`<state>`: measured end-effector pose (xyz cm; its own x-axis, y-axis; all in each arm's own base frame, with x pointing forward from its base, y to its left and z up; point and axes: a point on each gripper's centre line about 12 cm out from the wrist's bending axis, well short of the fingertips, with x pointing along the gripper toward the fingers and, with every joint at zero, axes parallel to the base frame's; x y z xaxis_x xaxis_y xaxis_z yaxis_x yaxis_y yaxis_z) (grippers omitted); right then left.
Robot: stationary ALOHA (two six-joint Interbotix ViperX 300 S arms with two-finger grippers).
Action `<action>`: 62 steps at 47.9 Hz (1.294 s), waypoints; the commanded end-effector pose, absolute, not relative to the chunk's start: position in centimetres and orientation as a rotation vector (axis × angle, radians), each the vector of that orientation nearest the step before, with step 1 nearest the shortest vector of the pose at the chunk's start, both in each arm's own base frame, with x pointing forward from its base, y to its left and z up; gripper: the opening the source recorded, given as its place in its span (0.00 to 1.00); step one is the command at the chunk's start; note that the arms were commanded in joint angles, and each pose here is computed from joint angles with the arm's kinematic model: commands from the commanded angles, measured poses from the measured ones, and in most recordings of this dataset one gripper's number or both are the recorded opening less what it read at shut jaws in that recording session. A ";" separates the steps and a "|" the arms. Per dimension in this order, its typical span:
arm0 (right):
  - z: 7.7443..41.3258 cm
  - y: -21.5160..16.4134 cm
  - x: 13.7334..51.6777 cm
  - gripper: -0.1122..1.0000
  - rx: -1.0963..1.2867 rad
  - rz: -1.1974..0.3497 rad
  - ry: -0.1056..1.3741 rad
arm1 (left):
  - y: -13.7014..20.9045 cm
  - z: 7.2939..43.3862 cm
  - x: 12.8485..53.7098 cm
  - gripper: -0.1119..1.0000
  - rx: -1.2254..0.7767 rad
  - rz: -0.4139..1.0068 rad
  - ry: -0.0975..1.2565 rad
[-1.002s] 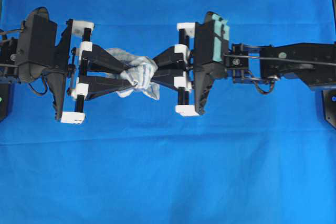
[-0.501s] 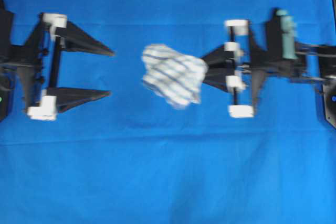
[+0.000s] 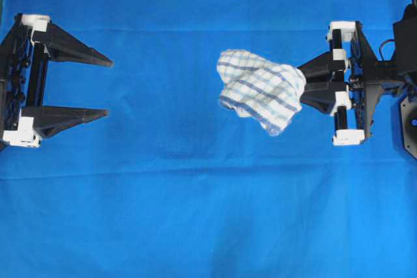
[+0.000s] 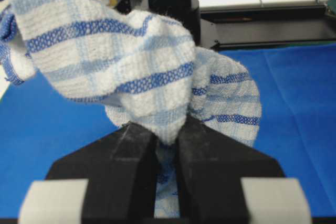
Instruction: Hand over the towel.
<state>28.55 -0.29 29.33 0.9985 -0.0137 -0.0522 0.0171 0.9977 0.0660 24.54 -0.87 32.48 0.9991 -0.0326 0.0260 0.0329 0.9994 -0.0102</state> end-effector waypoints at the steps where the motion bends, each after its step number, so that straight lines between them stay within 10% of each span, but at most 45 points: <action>1: 30.1 -0.6 28.9 0.19 0.067 -0.026 0.030 | -0.8 33.1 24.6 0.93 -0.011 -0.029 -0.047; 39: 15.1 -6.1 39.9 0.19 0.094 -0.160 0.714 | -0.8 33.0 24.7 0.93 -0.008 -0.029 -0.046; 62: 11.7 -6.1 40.1 0.19 0.109 -0.163 0.794 | -0.8 32.9 24.8 0.93 -0.006 -0.029 -0.043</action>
<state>39.63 -5.88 10.71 0.6666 -0.0987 -0.7389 0.1823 0.9827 0.0332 24.66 -0.87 32.38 0.9992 -0.0322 0.0245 0.0323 0.9995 -0.0071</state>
